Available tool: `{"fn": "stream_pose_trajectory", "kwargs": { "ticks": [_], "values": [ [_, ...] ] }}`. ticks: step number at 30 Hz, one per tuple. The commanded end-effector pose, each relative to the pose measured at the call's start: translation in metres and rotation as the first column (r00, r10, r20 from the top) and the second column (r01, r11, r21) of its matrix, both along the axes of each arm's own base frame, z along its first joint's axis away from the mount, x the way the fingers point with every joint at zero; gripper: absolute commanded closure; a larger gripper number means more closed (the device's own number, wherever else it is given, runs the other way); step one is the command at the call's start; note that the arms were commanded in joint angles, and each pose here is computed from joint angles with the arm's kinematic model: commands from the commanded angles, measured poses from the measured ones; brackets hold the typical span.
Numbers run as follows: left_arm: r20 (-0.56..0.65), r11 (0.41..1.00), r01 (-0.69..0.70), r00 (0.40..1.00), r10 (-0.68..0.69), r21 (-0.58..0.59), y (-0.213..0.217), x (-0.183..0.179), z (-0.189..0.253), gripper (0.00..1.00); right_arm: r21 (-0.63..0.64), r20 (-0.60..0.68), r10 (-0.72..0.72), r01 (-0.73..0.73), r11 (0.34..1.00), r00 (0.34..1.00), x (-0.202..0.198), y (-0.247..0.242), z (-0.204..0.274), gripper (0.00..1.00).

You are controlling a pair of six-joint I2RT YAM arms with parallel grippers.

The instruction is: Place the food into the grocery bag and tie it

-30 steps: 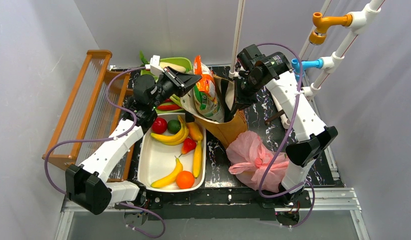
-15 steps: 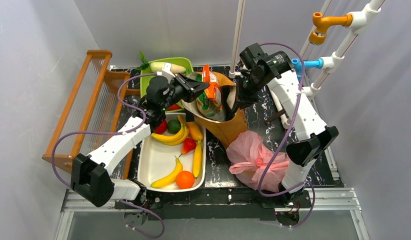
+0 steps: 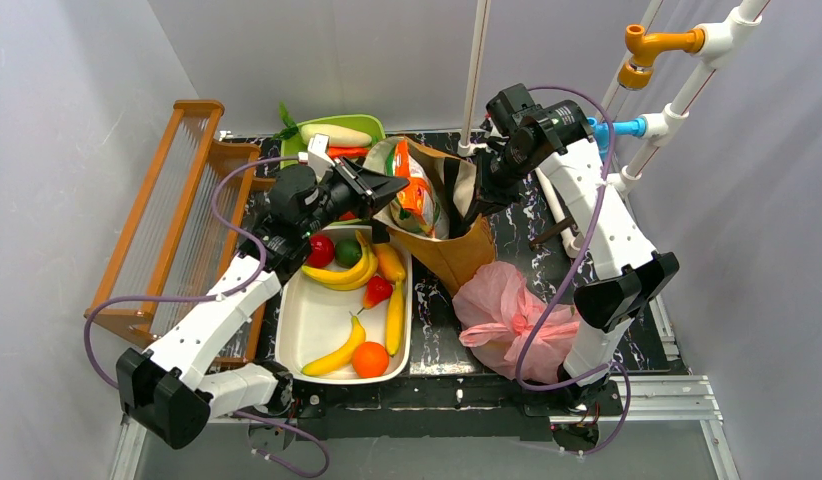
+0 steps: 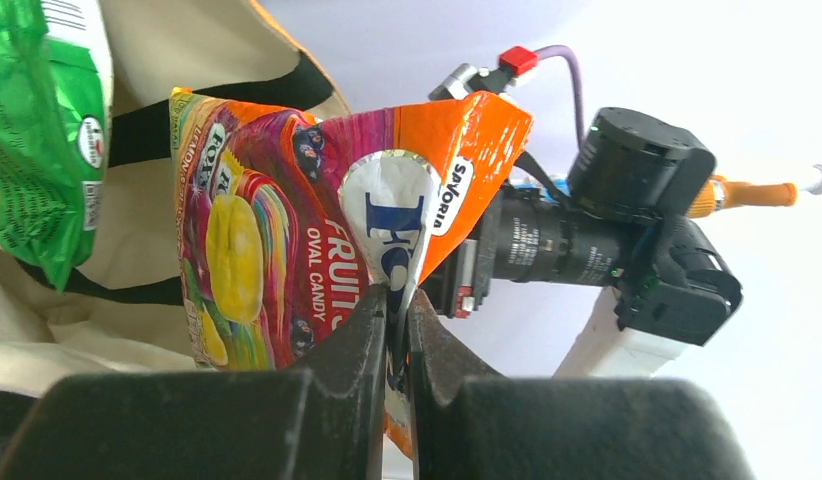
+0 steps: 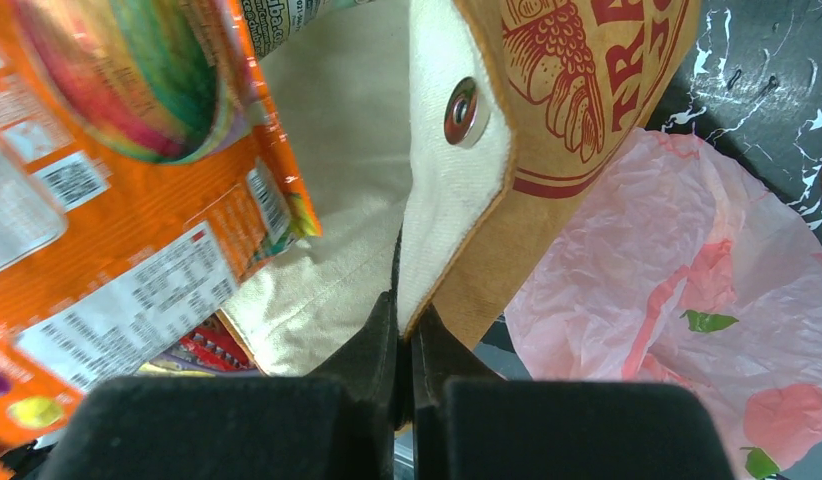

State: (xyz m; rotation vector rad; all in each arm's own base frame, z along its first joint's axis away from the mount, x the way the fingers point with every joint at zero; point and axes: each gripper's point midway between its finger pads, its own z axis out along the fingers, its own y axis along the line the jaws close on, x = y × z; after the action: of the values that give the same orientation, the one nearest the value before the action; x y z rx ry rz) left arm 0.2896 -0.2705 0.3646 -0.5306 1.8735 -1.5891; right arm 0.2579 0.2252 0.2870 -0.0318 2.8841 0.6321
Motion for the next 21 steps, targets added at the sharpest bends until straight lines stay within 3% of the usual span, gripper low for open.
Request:
{"fn": "stream_pose_trajectory", "kwargs": {
  "ticks": [1,7,15,21],
  "values": [
    [0.010,1.000,-0.005,1.000,0.005,-0.020,-0.004,0.004,-0.004,1.00,0.052,0.072,-0.007,0.003,0.999,0.997,0.006,0.002,0.017,0.99],
    [0.072,0.993,-0.041,0.996,0.049,-0.114,-0.022,0.047,-0.017,1.00,0.062,0.065,0.011,-0.015,0.998,0.998,0.004,0.004,0.015,0.99],
    [0.168,0.981,0.002,0.985,0.031,-0.194,-0.062,0.110,0.009,1.00,0.064,0.061,0.026,-0.030,0.998,0.998,0.000,0.002,0.015,0.99],
    [0.136,0.997,-0.083,0.987,0.082,0.001,-0.064,0.146,-0.012,1.00,0.069,0.074,0.027,-0.032,0.997,0.997,-0.004,-0.001,0.018,0.99]
  ]
}}
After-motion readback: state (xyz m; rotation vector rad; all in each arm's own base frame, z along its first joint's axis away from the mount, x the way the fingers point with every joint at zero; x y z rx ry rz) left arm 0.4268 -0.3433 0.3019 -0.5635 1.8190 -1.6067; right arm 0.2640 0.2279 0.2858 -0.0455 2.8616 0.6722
